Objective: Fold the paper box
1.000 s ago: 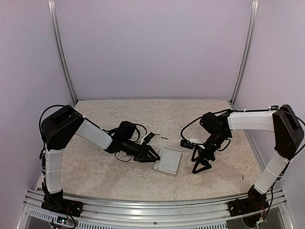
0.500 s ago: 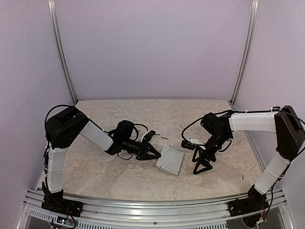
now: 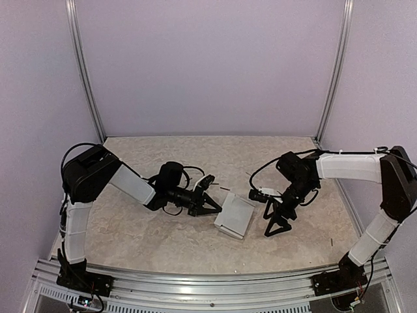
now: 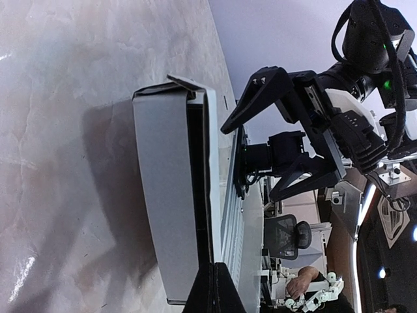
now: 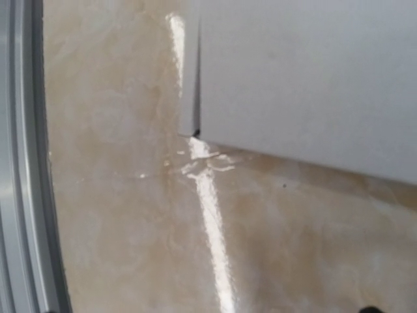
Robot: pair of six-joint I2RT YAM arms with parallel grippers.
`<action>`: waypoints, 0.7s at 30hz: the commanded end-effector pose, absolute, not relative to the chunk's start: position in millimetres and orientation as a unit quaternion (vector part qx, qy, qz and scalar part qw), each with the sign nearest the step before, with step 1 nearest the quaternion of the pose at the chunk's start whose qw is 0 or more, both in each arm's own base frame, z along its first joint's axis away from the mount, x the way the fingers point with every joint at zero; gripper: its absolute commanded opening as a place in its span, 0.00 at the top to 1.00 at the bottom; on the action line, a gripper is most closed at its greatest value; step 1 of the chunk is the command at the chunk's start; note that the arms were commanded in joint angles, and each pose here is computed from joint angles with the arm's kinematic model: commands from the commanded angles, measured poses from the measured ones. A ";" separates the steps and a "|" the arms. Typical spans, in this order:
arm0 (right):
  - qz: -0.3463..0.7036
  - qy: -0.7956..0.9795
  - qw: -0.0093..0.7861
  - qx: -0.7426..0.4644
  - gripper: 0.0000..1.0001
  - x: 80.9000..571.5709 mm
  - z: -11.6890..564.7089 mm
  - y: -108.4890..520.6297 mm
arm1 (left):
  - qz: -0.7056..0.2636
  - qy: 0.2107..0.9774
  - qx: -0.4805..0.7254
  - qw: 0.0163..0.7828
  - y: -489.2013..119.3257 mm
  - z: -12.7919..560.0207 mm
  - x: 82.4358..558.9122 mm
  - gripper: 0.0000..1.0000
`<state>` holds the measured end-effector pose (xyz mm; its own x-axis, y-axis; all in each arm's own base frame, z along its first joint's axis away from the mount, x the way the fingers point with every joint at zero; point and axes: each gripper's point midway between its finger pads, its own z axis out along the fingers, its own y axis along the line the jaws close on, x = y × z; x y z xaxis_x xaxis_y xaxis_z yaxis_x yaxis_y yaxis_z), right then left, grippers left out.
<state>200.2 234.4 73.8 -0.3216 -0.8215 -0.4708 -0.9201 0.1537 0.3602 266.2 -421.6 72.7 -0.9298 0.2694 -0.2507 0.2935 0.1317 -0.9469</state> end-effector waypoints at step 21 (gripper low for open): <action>0.256 0.788 0.140 -0.543 0.00 239.3 83.5 224.6 | -0.543 0.819 0.186 0.004 -408.4 40.3 289.6 1.00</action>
